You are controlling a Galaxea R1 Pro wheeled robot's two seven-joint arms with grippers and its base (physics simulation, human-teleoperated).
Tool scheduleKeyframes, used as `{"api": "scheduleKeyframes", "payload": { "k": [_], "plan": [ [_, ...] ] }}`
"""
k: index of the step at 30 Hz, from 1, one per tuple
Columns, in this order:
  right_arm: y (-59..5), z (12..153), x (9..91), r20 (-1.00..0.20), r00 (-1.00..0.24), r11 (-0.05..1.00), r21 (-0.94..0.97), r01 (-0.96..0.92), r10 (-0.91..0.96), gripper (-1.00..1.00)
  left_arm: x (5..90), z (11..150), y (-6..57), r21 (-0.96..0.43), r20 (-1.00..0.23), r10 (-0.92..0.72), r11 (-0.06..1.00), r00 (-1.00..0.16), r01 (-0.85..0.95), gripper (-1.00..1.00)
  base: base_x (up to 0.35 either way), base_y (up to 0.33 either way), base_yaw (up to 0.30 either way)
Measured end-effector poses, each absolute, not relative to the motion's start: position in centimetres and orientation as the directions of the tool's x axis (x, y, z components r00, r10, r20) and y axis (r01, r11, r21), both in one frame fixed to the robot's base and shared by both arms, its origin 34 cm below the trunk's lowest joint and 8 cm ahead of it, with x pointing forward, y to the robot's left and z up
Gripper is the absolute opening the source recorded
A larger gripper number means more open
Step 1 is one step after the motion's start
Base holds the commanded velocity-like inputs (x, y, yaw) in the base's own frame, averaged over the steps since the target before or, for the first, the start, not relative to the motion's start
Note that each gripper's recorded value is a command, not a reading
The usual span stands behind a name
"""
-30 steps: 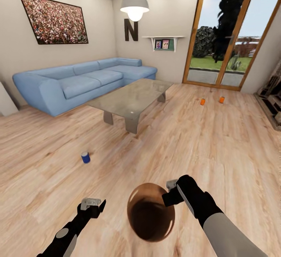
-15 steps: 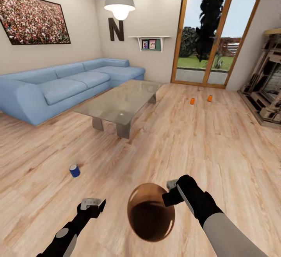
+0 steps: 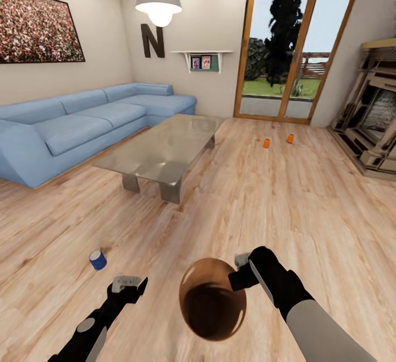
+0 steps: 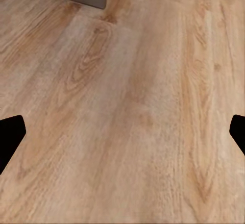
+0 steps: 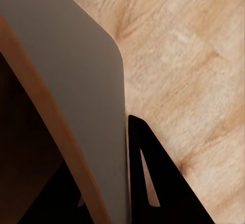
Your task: Put the three can of soda from the living room inside the tash can in the kitchen.
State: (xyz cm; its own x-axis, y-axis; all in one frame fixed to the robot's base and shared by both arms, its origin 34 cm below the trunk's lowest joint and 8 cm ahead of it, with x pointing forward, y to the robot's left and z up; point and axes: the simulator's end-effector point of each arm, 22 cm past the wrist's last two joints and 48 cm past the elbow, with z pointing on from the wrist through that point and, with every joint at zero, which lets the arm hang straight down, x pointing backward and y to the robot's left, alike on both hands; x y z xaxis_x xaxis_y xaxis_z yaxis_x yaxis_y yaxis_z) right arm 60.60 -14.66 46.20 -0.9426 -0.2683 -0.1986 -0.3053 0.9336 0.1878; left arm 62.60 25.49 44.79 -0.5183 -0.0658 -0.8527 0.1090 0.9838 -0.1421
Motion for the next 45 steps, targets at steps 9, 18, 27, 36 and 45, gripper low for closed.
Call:
{"api": "scheduleKeyframes", "payload": {
  "k": [9, 18, 27, 36, 45],
  "plan": [
    [-14.61, 46.19, 60.58, -0.199, -0.942, 0.933, 0.188, -0.307, -0.27, -1.0, 62.8, 45.01, 25.46, -0.142, -0.852, -0.064, 0.984, -0.52, 0.111, 1.0, 0.273, 0.218, -0.177],
    [-14.59, 46.18, 60.56, -0.198, -0.942, 0.932, 0.187, -0.309, -0.272, -1.0, 62.87, 45.11, 25.59, -0.142, -0.853, -0.065, 0.984, -0.518, 0.109, 1.0, 0.273, 0.225, -0.202],
    [-14.61, 46.18, 60.57, -0.198, -0.941, 0.933, 0.186, -0.309, -0.273, -1.0, 62.88, 45.13, 25.68, -0.145, -0.853, -0.07, 0.984, -0.518, 0.106, 1.0, 0.132, 0.276, -0.148],
    [-14.65, 46.17, 60.57, -0.198, -0.941, 0.933, 0.184, -0.31, -0.273, -1.0, 62.95, 45.24, 25.59, -0.145, -0.855, -0.068, 0.983, -0.514, 0.109, 1.0, 0.008, 0.319, -0.077],
    [-14.65, 46.18, 60.58, -0.198, -0.942, 0.933, 0.186, -0.308, -0.271, -1.0, 62.95, 45.25, 25.56, -0.145, -0.855, -0.068, 0.983, -0.514, 0.111, 1.0, 0.0, 0.322, -0.009]
  ]
}}
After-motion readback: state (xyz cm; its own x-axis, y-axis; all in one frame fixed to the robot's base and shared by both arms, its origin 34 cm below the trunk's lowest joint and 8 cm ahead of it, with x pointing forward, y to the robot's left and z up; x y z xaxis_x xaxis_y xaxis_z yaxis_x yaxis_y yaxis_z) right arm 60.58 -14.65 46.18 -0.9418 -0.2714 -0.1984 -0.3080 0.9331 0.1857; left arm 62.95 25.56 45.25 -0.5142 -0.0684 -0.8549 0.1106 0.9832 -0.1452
